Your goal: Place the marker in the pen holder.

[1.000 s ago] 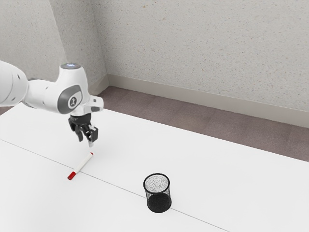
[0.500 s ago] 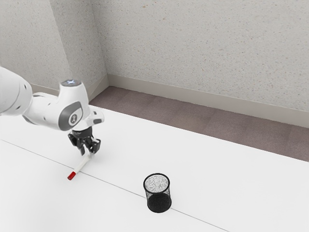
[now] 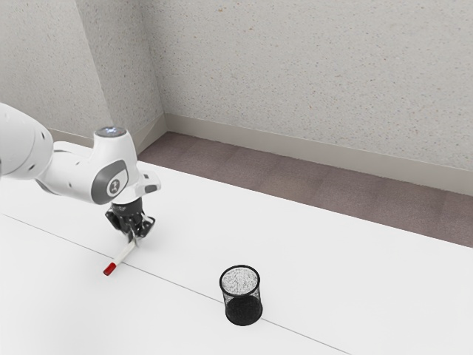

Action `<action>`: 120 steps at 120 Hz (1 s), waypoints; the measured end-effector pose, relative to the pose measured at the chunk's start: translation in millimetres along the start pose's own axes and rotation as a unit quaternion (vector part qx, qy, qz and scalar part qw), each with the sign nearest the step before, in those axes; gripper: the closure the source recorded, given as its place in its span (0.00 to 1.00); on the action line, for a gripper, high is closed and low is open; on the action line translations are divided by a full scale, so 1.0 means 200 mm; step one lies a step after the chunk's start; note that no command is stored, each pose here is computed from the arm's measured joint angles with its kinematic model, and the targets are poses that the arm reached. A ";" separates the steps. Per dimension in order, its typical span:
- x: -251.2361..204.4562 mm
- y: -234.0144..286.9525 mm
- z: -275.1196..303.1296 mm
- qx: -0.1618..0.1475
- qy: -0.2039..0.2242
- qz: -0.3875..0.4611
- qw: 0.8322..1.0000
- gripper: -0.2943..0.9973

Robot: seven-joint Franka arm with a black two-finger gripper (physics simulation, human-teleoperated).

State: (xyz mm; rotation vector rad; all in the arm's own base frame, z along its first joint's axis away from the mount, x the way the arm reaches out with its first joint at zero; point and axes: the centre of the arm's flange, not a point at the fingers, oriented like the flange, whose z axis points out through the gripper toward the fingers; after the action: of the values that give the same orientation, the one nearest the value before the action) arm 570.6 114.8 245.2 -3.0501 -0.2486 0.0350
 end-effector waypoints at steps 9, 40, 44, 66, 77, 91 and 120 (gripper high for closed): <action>0.00 0.00 0.00 0.002 0.001 -0.003 1.000 0.77; -0.09 0.18 -0.56 -0.004 0.080 0.016 0.997 0.83; -0.10 0.25 -0.63 -0.006 0.088 0.028 0.996 0.83; -0.20 0.60 -0.91 -0.021 0.123 0.076 0.989 0.84; -0.24 0.77 -1.00 -0.030 0.133 0.098 0.986 0.83; -0.27 0.99 -1.08 -0.039 0.144 0.128 0.980 0.83; -0.34 1.37 -1.09 -0.053 0.143 0.178 0.972 0.77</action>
State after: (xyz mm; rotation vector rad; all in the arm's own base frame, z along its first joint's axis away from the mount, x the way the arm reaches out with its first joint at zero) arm 553.8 -183.3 441.5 -3.1052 0.3258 -0.4047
